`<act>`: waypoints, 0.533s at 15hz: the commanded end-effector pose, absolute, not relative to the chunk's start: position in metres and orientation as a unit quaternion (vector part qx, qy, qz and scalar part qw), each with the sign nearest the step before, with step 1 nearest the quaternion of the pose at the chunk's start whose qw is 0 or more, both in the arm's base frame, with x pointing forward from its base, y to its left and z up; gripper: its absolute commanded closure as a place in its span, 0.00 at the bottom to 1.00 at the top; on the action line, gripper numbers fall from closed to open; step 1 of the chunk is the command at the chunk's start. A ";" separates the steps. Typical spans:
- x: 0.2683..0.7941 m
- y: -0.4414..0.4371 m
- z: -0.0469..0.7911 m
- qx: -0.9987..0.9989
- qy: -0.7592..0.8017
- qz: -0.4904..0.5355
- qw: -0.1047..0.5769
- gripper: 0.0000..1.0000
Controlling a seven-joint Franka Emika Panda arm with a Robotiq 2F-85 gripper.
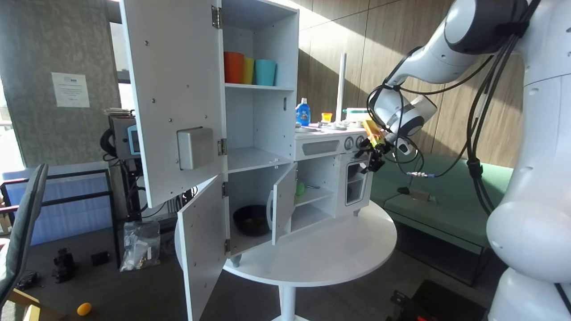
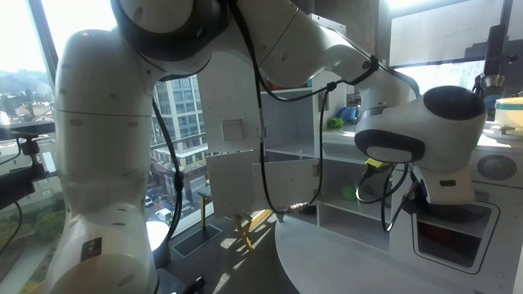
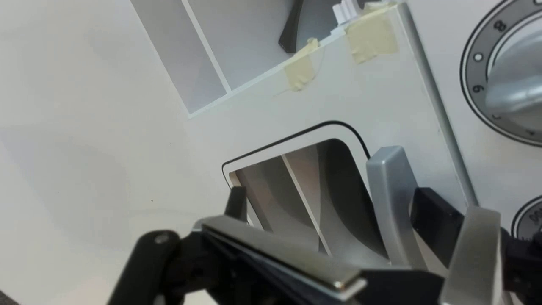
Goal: Open the cabinet and oven doors.
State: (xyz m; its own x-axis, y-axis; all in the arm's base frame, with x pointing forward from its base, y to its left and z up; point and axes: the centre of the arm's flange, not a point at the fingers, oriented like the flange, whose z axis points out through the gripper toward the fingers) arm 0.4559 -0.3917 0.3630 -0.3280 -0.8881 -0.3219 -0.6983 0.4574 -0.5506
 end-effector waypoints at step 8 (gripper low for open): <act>0.427 -0.428 0.361 -0.456 0.829 -0.238 0.220 0.00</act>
State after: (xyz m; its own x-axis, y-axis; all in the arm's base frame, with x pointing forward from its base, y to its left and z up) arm 0.4422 -0.4105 0.3586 -0.4165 -0.8793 -0.2308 -0.6608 0.4672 -0.5874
